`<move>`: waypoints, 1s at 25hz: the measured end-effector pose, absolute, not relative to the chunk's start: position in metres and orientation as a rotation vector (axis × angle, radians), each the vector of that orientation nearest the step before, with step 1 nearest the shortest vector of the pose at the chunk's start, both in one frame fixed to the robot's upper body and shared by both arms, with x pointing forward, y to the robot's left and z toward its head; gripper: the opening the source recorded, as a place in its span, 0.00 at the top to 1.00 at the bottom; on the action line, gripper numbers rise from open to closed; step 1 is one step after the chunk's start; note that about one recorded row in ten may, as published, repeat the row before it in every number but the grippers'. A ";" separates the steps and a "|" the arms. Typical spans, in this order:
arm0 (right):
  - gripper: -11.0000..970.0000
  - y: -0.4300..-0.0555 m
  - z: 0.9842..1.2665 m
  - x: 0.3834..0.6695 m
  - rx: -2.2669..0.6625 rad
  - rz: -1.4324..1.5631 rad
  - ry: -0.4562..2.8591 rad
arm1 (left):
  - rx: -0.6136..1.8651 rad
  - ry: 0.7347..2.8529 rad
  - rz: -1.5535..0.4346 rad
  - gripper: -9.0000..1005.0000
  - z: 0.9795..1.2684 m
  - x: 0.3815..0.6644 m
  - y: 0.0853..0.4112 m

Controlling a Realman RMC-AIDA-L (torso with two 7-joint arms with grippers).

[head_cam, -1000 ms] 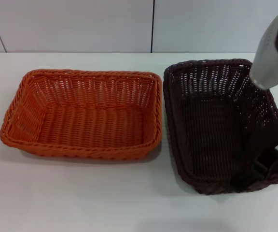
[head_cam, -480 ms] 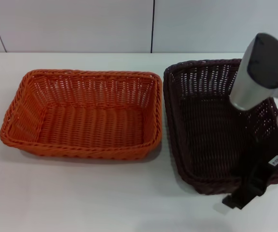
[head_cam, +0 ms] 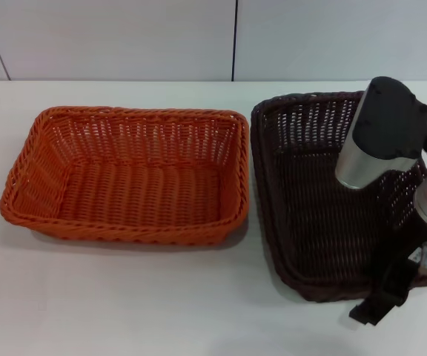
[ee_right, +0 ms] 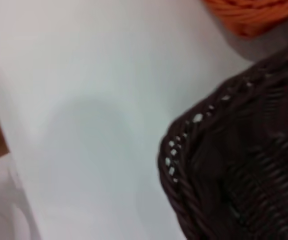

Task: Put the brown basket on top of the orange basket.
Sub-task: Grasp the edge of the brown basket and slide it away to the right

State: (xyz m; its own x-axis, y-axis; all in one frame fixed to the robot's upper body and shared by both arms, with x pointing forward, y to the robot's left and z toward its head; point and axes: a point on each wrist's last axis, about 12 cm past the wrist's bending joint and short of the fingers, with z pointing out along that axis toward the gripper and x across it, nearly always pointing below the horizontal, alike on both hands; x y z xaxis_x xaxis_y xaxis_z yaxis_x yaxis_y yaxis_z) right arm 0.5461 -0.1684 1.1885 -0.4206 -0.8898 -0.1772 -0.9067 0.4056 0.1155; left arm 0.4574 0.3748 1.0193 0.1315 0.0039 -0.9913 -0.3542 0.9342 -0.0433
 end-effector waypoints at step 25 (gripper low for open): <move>0.68 -0.160 1.210 0.547 -1.630 0.105 2.384 | -0.294 1.419 0.268 0.19 1.020 0.458 0.375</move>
